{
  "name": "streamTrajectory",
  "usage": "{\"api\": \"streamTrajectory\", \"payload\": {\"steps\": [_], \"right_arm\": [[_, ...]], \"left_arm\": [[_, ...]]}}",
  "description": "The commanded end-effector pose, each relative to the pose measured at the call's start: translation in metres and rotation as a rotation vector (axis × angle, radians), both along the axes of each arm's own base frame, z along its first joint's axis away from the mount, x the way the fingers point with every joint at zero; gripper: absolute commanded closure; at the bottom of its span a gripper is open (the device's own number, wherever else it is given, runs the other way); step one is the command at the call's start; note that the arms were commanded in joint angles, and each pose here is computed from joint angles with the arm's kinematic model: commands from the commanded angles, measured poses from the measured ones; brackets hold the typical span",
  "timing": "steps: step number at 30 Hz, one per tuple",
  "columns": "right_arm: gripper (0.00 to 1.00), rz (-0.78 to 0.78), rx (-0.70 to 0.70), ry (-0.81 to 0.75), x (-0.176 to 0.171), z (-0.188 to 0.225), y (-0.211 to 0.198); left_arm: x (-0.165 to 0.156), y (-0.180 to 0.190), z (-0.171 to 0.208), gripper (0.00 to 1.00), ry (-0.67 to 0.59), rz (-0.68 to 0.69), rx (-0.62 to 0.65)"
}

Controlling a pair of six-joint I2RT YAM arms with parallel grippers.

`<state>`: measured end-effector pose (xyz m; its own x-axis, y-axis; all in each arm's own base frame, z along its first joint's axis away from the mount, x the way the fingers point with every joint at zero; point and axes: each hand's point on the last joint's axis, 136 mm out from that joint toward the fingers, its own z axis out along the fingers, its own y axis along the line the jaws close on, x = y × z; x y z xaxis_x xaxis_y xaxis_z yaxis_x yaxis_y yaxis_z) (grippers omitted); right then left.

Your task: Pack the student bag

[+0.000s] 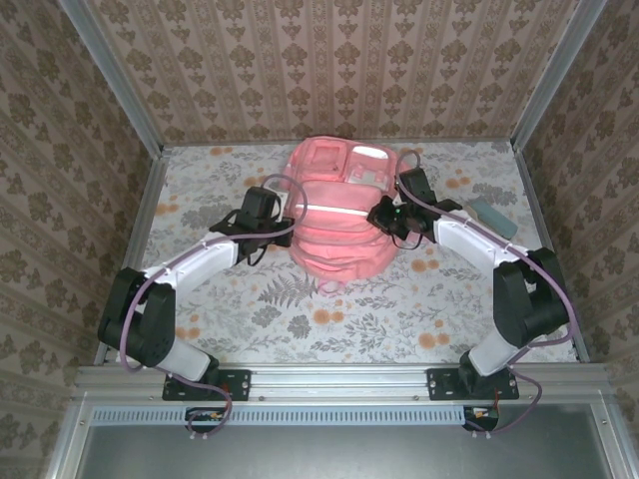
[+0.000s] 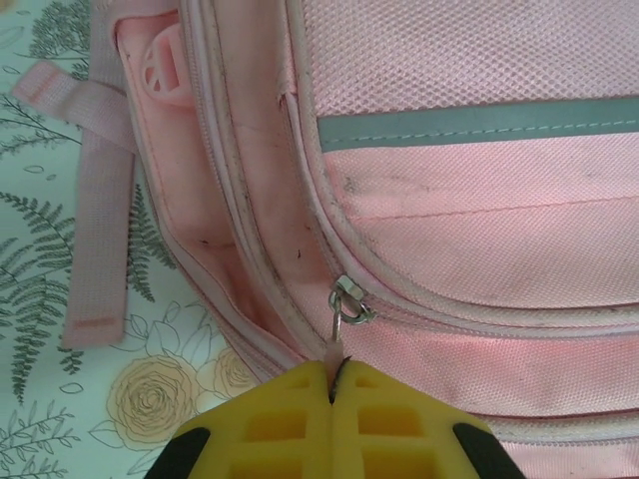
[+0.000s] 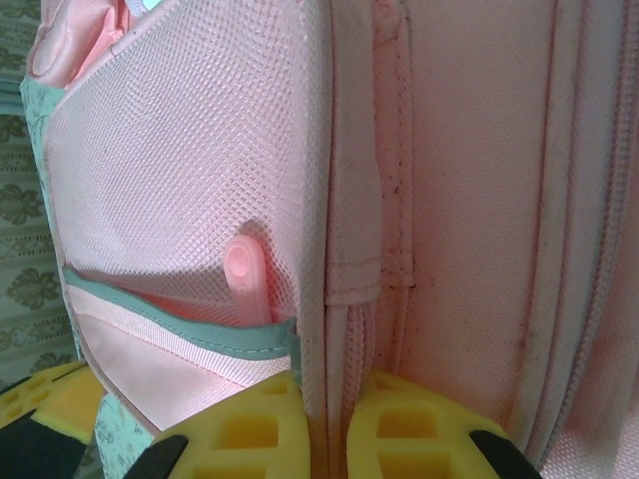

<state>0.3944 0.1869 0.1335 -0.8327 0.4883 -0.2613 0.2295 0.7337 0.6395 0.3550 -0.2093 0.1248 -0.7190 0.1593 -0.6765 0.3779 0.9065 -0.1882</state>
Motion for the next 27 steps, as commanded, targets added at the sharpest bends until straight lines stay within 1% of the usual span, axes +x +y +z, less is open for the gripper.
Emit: {"api": "streamTrajectory", "payload": {"steps": [1,4,6,8,10,15,17,21,22,24,27], "right_arm": [[0.90,0.067,-0.046,-0.017,0.011,0.001,-0.006],[0.90,0.102,-0.083,-0.017,0.011,0.001,-0.008],[0.90,0.115,-0.110,-0.023,0.013,0.002,-0.011],[0.90,0.131,-0.128,-0.026,0.015,0.001,-0.015],[0.88,0.139,-0.142,-0.031,0.019,0.002,-0.019],[0.85,0.101,-0.148,-0.060,0.029,0.011,-0.033],[0.79,0.099,-0.153,-0.057,0.028,0.015,-0.035],[0.54,0.089,-0.158,-0.070,0.019,0.024,-0.039],[0.49,0.082,-0.163,-0.075,0.016,0.027,-0.042],[0.43,0.061,-0.192,-0.084,0.010,0.030,-0.049],[0.31,0.010,-0.295,-0.100,0.004,0.035,-0.071]], "left_arm": [[0.018,0.018,0.011,1.00,-0.071,0.015,0.054],[0.013,0.011,0.023,1.00,-0.098,-0.049,0.041],[0.002,0.010,0.032,1.00,-0.114,-0.087,0.024],[-0.013,0.007,0.042,1.00,-0.115,-0.110,-0.016],[-0.033,-0.002,0.050,1.00,-0.106,-0.163,-0.061],[-0.072,-0.031,0.053,1.00,-0.103,-0.296,-0.074],[-0.078,-0.037,0.049,1.00,-0.096,-0.311,-0.054],[-0.070,-0.024,0.038,1.00,-0.061,-0.213,-0.014],[-0.068,-0.023,0.037,0.97,-0.050,-0.200,-0.018],[-0.066,-0.023,0.036,0.77,-0.041,-0.192,-0.016],[-0.061,-0.027,0.037,0.62,-0.039,-0.206,0.003]]}}
